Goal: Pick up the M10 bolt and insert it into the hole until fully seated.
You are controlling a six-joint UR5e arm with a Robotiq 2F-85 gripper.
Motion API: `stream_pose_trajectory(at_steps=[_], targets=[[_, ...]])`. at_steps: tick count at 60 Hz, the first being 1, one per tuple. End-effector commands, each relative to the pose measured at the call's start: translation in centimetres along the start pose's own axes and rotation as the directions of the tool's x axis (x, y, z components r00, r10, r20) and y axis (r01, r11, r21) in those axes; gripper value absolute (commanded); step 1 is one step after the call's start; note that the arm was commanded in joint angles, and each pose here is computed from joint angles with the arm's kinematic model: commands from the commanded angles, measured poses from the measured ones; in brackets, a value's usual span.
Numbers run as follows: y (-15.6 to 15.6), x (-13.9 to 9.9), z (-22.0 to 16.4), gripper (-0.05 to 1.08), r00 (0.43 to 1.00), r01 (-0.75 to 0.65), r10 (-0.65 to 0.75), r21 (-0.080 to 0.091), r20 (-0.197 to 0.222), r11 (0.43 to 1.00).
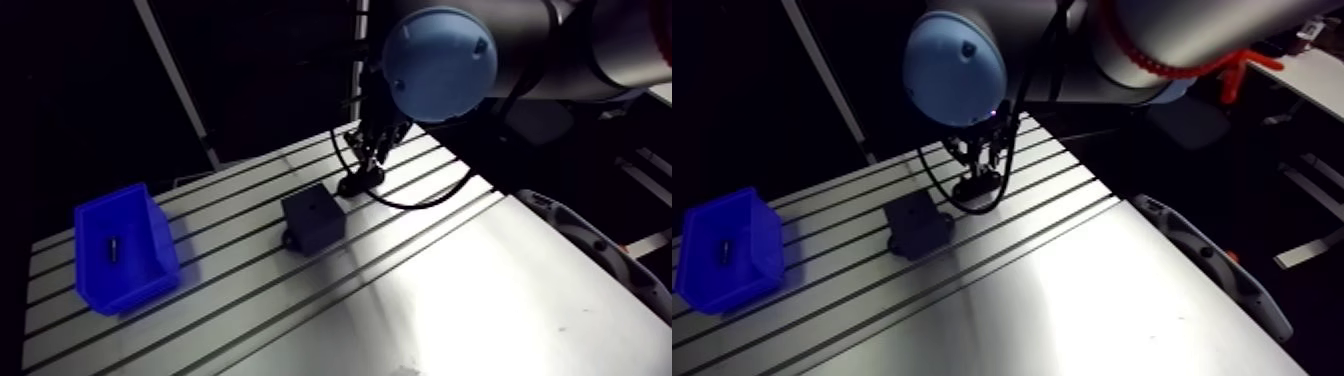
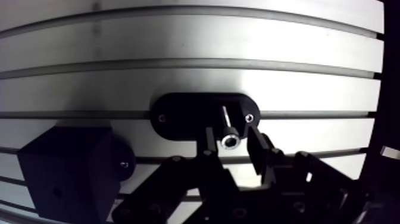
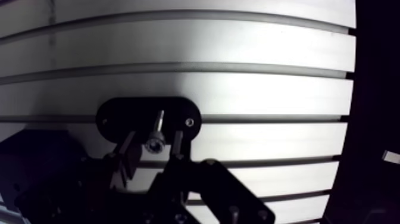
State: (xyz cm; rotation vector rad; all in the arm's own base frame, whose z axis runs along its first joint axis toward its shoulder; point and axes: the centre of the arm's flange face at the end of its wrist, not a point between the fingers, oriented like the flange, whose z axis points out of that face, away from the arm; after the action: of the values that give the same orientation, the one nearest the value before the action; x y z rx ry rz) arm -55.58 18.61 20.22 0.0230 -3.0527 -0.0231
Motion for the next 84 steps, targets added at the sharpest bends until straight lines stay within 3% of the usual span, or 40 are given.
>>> stream_pose_trajectory(at_steps=[1,56,84], targets=[[0.0,0.0,0.0,0.63,1.0,-0.002,0.002,0.0,0.001,1.0],[0.0,0.2,-0.2,0.8,1.0,-0.006,0.006,0.006,-0.008,1.0],[-0.3,0.6,-4.1,0.92,0.999,-0.005,0.005,-0.004,-0.05,1.0]])
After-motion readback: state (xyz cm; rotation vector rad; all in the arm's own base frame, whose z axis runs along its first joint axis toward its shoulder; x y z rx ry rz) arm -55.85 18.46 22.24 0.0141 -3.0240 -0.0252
